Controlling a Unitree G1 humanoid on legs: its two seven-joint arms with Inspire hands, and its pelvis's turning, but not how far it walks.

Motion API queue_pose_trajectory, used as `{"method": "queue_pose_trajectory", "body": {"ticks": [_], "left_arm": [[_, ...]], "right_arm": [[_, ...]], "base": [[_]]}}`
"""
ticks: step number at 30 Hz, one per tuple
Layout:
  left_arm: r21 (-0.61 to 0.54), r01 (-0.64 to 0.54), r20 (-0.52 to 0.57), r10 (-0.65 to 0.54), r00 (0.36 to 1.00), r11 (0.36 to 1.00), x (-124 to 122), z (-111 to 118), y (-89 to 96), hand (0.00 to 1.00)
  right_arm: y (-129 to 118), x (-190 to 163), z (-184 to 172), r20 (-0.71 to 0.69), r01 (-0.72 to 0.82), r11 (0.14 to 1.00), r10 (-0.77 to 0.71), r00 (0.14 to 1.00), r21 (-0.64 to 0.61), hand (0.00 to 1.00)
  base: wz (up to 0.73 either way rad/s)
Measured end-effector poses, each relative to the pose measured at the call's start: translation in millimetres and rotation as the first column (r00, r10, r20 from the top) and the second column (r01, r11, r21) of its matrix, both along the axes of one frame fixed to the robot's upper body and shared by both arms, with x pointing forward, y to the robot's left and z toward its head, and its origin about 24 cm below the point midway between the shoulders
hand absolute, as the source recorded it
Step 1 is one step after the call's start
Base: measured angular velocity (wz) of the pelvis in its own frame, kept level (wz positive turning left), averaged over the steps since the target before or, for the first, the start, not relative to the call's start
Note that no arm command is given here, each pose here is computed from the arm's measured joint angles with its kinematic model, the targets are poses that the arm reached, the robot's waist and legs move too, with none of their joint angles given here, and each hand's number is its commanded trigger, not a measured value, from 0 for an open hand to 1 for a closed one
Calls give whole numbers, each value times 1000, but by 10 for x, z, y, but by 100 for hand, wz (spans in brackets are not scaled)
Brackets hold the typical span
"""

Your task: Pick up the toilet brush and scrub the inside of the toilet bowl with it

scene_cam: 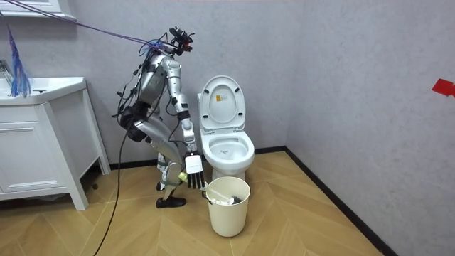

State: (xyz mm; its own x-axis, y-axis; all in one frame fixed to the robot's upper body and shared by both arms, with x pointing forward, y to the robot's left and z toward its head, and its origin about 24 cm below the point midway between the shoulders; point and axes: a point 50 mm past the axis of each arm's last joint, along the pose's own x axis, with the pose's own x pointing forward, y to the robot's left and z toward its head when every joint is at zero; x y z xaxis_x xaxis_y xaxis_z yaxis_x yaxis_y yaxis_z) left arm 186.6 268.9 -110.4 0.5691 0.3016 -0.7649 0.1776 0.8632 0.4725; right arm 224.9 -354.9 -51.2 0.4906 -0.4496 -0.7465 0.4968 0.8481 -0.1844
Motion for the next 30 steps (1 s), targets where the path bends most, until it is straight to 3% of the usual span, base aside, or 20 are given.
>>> {"method": "queue_pose_trajectory", "body": {"ticks": [25,26,27,30], "left_arm": [[5,-10,-10,10,1000,1000,-26,14,73,0],[-5,-22,-7,22,1000,1000,-29,13,73,0],[-10,-28,-3,28,1000,1000,-25,17,76,0],[-27,-49,7,49,999,998,-16,28,87,0]], "right_arm": [[-41,1,35,-30,-83,996,82,996,-24,0],[-41,3,37,-26,-77,997,76,997,-22,19],[-41,1,35,-24,-72,997,71,997,-19,100],[-44,2,37,-12,-44,999,43,999,-14,100]], "base": [[0],[0],[3],[2]]}}
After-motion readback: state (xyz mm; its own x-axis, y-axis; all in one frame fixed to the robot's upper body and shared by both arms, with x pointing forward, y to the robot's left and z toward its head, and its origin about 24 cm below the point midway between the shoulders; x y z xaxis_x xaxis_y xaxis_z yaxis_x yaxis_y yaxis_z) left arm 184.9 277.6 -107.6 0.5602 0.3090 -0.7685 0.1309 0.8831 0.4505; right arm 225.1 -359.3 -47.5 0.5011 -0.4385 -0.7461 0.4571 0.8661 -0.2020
